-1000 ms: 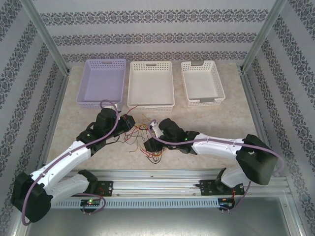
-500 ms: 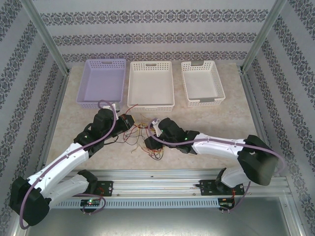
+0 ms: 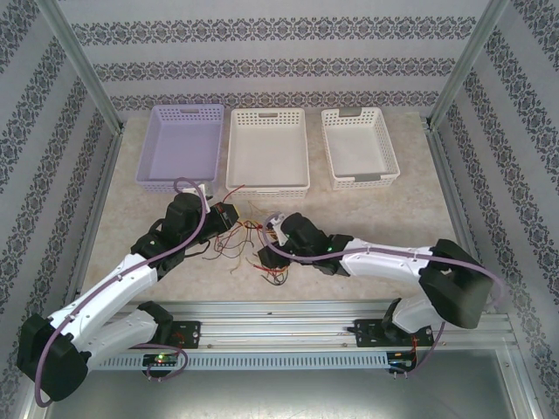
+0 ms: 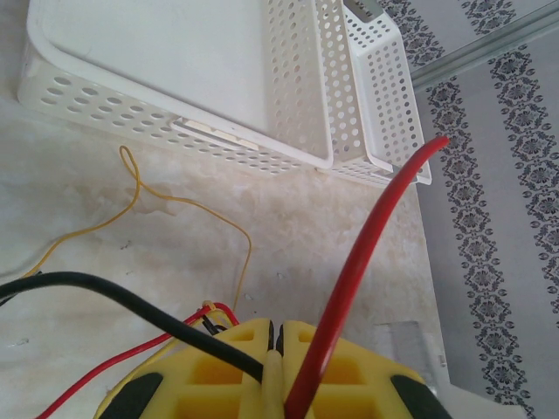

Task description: Untangle the cables

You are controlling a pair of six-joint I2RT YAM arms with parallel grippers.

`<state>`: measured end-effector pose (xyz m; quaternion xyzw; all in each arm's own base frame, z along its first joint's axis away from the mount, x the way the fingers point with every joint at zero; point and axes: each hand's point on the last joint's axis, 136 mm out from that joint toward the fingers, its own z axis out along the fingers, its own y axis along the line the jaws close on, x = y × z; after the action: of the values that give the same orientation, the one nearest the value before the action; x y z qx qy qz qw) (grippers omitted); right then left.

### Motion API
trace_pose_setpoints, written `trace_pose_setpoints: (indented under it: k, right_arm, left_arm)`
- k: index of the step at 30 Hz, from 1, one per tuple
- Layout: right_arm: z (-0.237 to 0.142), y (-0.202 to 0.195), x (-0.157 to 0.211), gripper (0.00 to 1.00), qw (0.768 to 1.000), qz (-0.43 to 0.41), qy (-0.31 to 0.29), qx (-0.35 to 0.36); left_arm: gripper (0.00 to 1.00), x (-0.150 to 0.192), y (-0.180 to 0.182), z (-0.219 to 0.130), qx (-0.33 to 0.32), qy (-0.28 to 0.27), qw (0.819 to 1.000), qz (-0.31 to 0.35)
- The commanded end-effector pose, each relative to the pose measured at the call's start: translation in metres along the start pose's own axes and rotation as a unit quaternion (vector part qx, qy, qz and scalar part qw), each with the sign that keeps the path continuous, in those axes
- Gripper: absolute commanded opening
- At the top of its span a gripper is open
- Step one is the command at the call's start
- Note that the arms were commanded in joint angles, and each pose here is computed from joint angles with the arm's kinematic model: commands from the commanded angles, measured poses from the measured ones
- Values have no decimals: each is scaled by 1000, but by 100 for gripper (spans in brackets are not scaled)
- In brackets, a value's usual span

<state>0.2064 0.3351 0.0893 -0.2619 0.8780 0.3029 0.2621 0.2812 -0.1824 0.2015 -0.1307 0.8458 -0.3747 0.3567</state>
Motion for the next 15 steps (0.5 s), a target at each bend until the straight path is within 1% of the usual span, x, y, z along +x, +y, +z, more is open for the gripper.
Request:
trace_pose_setpoints:
  k: [1,3,5,7,9,10,15]
  right_arm:
    - [5,9,-20,48,1000,-11,-25,-5]
    - [7,10,-24,47,1000,-11,-26,-5]
    - [8,11,-26,41,1000,-13,-27,-4]
    - [8,8,-27,19,999,-14,-29,5]
    - [4,5,-29,4,999,-16,-35,15]
    - [0,3,-28,0,999,-17,-39,22]
    - [-30,-10,-31,0,997,-13,-67,41]
  left_arm:
    - [0,-6,-6,-2,14,-10,1000,-2]
    - [0,-4,-4,-1,13,-8,1000,-5]
    - [0,-2,-2,0,13,-6,1000,-5]
    - [0,-2,-1,-1,10,-7,1000,-4]
    - [0,-1,2,-3,6,-8,1000,1]
    - [0,-1,3,-5,3,-7,1000,6]
    - [0,5,18,-11,-34,3,998,44]
